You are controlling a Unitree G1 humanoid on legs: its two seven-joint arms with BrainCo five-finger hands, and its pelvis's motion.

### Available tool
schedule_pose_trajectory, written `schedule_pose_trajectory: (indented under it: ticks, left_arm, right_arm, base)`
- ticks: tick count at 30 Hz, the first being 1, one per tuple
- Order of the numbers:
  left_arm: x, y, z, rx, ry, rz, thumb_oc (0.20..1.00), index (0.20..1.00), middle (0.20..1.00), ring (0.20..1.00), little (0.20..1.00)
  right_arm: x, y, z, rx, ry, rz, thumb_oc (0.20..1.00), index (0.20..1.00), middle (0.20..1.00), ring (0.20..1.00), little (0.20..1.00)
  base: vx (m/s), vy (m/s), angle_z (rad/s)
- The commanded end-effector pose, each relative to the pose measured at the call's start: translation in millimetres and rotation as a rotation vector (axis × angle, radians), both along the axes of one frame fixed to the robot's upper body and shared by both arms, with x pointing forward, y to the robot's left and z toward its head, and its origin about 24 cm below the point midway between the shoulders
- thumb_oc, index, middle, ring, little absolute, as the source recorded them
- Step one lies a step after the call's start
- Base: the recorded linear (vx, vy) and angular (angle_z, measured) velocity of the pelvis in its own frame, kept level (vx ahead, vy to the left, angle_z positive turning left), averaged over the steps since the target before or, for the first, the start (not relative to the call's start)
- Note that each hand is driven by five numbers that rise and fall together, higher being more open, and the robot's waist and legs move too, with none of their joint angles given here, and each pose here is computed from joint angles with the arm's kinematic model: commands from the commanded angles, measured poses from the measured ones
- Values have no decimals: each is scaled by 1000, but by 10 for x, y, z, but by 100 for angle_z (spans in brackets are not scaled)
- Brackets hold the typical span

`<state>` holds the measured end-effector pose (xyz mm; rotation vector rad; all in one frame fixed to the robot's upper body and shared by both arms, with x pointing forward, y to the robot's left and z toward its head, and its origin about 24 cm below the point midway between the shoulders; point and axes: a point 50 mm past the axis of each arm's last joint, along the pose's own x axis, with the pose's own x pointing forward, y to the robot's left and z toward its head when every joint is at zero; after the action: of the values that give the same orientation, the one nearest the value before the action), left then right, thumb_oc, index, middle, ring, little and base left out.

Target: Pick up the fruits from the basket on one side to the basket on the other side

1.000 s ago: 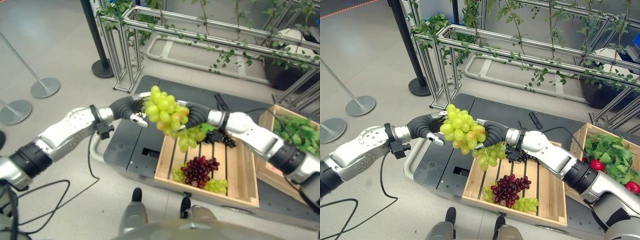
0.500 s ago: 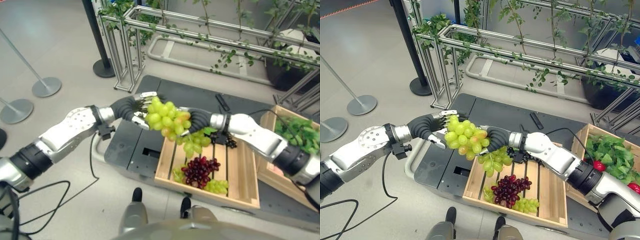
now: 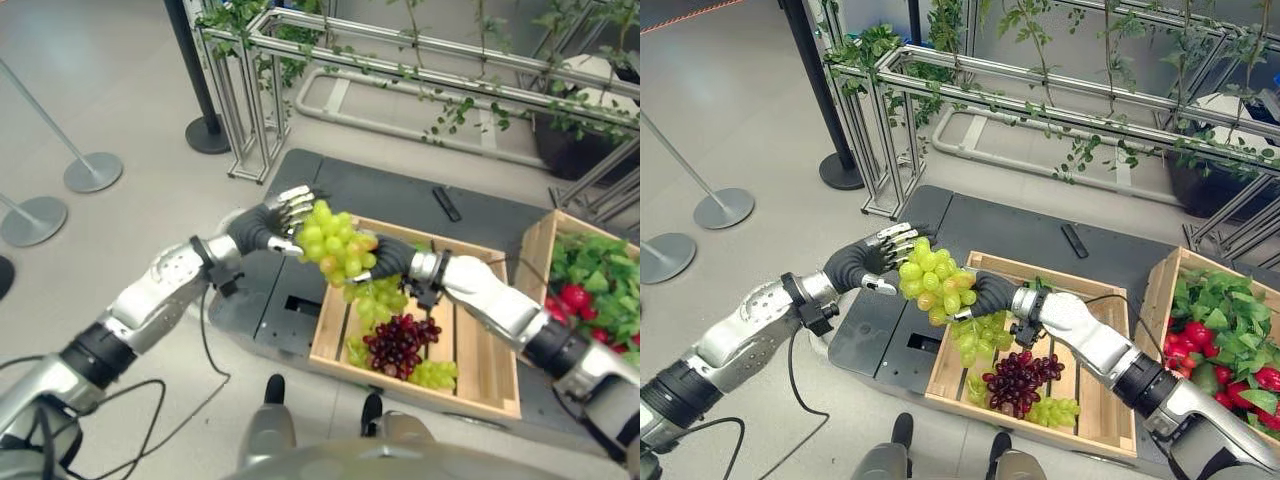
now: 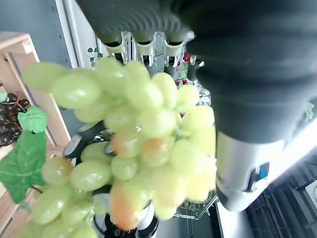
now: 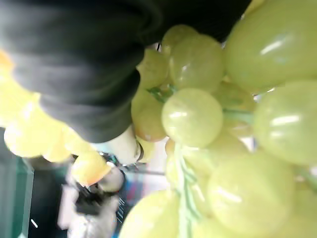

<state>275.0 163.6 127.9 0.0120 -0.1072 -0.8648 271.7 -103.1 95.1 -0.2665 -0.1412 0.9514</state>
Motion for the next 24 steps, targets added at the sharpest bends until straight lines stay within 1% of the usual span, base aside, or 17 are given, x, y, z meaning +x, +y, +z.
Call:
schedule_pose_trajectory:
  ticks: [1, 5, 7, 8, 9, 15, 20, 24]
  left_arm:
    - [58, 60, 240, -87, -154, 63, 1000, 1000, 1000, 1000, 1000]
    - [37, 69, 266, -82, -209, 93, 1000, 1000, 1000, 1000, 1000]
    - [37, 56, 210, -130, -190, 120, 1000, 1000, 1000, 1000, 1000]
    - [34, 51, 199, -141, -195, 134, 1000, 1000, 1000, 1000, 1000]
    - [34, 52, 198, -141, -195, 134, 1000, 1000, 1000, 1000, 1000]
    - [30, 24, 88, -216, -153, 182, 1000, 1000, 1000, 1000, 1000]
    - [24, 1, 29, -244, -132, 196, 1000, 1000, 1000, 1000, 1000]
    - [16, 3, 5, -244, -127, 205, 1000, 1000, 1000, 1000, 1000]
  right_arm:
    - [18, 92, 432, 306, -86, 28, 200, 200, 200, 200, 200]
    - [-10, 101, 518, 394, -85, 35, 200, 200, 200, 200, 200]
    - [-30, 125, 555, 463, -72, 41, 200, 200, 200, 200, 200]
    - [-33, 132, 573, 535, -49, 35, 200, 200, 200, 200, 200]
    - [-34, 132, 573, 535, -49, 35, 200, 200, 200, 200, 200]
    - [-98, 247, 668, 720, 6, 90, 200, 200, 200, 200, 200]
    - [-136, 334, 706, 748, 17, 132, 200, 200, 200, 200, 200]
    - [-167, 422, 606, 753, 94, 167, 200, 200, 200, 200, 200]
  base:
    - [0, 0, 0]
    - [0, 0, 0]
    - [0, 0, 0]
    - [0, 0, 0]
    - [0, 0, 0]
    - [0, 0, 0]
    - [-2, 1, -4]
    - [-1, 1, -2]
